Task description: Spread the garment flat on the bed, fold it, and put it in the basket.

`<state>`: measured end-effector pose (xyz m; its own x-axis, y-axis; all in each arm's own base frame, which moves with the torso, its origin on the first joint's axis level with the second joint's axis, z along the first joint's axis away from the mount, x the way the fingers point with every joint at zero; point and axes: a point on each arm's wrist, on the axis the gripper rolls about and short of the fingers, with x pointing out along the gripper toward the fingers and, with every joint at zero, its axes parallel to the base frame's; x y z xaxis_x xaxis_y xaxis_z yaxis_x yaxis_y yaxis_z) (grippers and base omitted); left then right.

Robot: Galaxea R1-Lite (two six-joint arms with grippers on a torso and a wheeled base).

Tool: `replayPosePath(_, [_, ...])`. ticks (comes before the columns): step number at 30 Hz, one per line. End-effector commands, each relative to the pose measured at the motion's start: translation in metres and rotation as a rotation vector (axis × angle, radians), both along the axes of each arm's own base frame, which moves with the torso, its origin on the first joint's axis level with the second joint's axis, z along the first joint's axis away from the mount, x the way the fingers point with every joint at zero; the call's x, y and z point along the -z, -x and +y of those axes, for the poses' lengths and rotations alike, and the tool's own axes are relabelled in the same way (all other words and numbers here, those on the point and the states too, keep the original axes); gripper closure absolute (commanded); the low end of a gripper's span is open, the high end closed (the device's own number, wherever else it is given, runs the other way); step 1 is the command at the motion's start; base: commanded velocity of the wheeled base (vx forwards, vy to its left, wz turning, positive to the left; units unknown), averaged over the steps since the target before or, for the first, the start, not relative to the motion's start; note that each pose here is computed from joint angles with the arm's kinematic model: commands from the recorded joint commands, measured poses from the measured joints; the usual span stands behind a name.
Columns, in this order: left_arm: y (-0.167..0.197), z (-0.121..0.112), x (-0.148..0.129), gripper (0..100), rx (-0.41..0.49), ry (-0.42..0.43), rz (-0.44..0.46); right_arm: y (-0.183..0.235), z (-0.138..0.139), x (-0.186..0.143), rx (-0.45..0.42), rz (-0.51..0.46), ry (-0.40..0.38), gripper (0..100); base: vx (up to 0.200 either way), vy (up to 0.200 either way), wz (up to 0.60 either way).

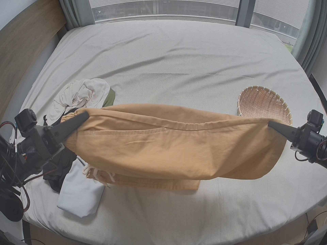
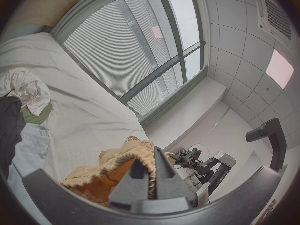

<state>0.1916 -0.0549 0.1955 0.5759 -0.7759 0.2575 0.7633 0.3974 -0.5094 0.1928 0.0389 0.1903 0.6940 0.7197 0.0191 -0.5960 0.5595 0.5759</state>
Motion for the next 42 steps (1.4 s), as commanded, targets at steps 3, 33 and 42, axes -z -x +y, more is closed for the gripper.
replayPosePath(3, [-0.010, 0.011, 0.001, 100, -0.067, -0.001, 0.005, -0.008, 0.002, 0.005, -0.003, 0.026, 0.005, 100, 0.000, 0.000, 0.00])
replayPosePath(33, [-0.158, -0.003, 0.013, 100, -0.234, 0.073, 0.008, -0.150, 0.008, 0.015, 0.039, 0.019, 0.000, 100, 0.000, 0.000, 0.00])
replayPosePath(42, [-0.197, -0.009, 0.024, 100, -0.262, 0.079, 0.022, -0.179, 0.011, 0.023, 0.039, 0.017, -0.004, 100, 0.000, 0.000, 0.00])
